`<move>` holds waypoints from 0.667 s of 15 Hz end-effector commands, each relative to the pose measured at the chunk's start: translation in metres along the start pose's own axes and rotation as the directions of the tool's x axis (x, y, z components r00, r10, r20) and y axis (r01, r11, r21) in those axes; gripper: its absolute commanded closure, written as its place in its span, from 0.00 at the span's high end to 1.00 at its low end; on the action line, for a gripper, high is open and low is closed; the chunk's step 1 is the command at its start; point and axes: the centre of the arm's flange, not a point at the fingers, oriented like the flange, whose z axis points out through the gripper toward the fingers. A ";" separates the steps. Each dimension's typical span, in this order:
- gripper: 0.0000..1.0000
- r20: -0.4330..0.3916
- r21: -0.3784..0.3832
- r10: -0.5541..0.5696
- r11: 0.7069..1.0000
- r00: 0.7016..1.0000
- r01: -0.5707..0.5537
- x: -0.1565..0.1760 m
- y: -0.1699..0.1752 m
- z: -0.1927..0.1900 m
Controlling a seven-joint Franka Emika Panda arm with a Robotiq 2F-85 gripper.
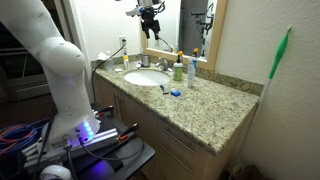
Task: Move the long bottle to the right side of the sink counter
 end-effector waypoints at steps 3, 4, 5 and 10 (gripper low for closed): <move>1.00 0.024 0.025 -0.116 0.993 0.993 0.115 0.041 -0.006 0.017; 1.00 0.005 0.033 -0.125 0.992 0.992 0.125 0.059 -0.007 0.012; 1.00 -0.008 0.027 -0.138 0.990 0.990 0.138 0.073 -0.009 0.008; 1.00 -0.053 0.020 -0.014 1.000 0.998 0.015 0.093 -0.010 -0.008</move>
